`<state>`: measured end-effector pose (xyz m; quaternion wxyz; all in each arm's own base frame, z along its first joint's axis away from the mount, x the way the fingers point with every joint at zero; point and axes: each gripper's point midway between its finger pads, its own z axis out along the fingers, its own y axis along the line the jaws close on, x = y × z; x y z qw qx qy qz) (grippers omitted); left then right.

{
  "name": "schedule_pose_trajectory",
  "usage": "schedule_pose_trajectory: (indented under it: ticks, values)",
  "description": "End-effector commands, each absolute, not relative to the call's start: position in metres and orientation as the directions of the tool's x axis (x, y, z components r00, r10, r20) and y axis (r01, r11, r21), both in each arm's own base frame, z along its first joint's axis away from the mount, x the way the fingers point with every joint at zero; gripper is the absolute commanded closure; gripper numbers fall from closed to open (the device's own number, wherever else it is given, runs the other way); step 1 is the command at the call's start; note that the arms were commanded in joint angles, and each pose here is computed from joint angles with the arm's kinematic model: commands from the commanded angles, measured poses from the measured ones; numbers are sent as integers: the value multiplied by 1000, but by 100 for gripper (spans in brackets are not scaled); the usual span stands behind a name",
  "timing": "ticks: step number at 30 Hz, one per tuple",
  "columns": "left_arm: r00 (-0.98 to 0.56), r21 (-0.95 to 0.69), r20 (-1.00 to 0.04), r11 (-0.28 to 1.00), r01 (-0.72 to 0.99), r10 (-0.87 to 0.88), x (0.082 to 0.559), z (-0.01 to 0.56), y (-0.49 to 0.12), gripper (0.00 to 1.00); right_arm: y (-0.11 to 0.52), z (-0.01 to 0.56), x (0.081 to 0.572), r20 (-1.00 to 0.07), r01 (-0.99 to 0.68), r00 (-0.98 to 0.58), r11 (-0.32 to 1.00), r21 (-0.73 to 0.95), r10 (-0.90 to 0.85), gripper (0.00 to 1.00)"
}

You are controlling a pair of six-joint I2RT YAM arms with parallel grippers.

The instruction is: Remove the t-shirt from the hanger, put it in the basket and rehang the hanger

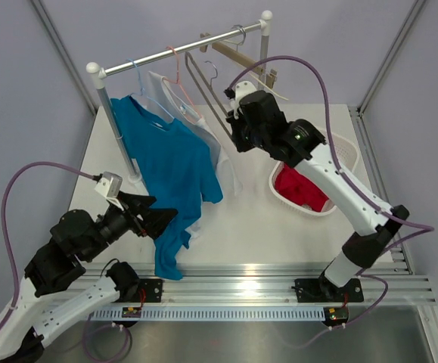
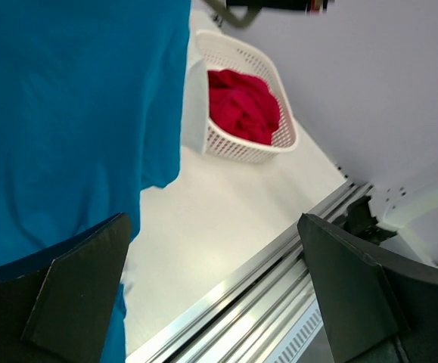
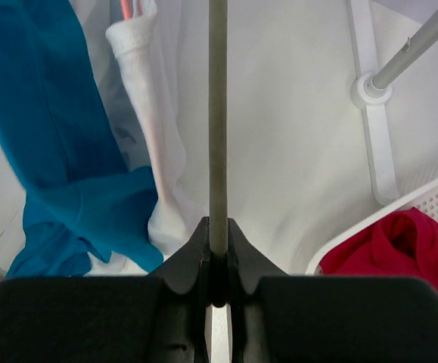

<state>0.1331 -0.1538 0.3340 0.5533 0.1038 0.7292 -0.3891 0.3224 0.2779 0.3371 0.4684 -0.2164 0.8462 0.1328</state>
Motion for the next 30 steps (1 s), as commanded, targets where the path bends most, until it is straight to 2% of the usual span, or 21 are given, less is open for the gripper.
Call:
schedule_pose_trajectory:
  ticks: [1, 2, 7, 14, 24, 28, 30]
  values:
    - [-311, -397, -915, 720, 569, -259, 137, 323, -141, 1, 280, 372, 355, -893, -466, -397, 885, -5, -214, 100]
    - [-297, -392, -917, 735, 553, -266, 140, 321, -137, 1, 286, 358, 367, -876, -462, -418, 886, -22, -240, 100]
    - [-243, -368, -929, 759, 537, -279, 139, 317, -122, 1, 286, 373, 401, -907, -405, -373, 914, -29, -194, 100]
    - [-310, -371, -922, 752, 545, -231, 143, 289, -138, 1, 282, 380, 430, -929, -365, -346, 931, 2, -134, 100]
    - [-304, -367, -924, 753, 546, -230, 143, 290, -138, 1, 273, 386, 392, -953, -419, -298, 904, 86, -47, 100]
    - [-307, -370, -923, 749, 550, -230, 145, 290, -140, 1, 272, 401, 406, -960, -393, -272, 918, 49, -65, 100]
    - [-312, -369, -923, 752, 546, -226, 145, 288, -140, 1, 276, 390, 420, -951, -377, -291, 926, 17, -101, 100]
